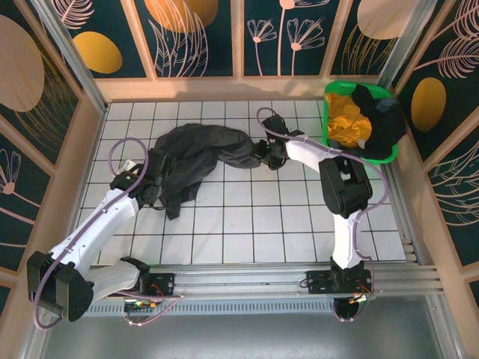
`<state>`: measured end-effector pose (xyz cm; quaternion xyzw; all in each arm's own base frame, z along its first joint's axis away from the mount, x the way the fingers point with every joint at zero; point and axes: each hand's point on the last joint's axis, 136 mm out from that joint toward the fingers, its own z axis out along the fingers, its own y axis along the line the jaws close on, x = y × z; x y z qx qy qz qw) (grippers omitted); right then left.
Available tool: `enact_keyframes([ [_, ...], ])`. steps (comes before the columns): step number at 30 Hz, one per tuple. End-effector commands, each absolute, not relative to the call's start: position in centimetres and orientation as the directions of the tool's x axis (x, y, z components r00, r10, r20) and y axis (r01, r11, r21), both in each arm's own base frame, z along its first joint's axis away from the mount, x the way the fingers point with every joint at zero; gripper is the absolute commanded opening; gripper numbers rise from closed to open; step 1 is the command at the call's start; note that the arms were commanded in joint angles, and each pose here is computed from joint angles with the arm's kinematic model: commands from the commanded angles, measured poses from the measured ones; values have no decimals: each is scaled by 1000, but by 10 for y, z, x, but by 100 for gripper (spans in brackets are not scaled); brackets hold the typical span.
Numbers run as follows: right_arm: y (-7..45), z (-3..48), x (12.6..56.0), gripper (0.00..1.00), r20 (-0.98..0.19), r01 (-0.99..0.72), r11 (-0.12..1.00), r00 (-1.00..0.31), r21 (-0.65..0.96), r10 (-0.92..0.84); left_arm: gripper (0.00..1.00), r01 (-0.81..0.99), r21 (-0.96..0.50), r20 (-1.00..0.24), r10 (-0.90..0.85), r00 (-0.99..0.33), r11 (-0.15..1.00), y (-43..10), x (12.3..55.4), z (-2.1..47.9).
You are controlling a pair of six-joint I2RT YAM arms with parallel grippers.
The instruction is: Fold and stack the t-shirts
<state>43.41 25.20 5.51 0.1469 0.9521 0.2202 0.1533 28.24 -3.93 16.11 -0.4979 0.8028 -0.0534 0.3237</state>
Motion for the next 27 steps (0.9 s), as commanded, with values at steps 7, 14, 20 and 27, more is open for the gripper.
enact_keyframes([
  [7,273,23,445,33,-117,295,834,-914,467,389,0,-758,-390,-502,-811,-301,523,-22,297,169],
  [14,263,30,444,0,-151,303,845,-903,441,403,0,-743,-435,-493,-825,-276,509,-10,324,183],
  [20,240,106,462,0,-369,184,887,-859,424,355,0,-722,-471,-541,-812,-216,506,10,345,221],
  [27,197,202,468,0,-562,91,929,-774,358,292,0,-676,-515,-639,-762,-107,526,29,353,298],
])
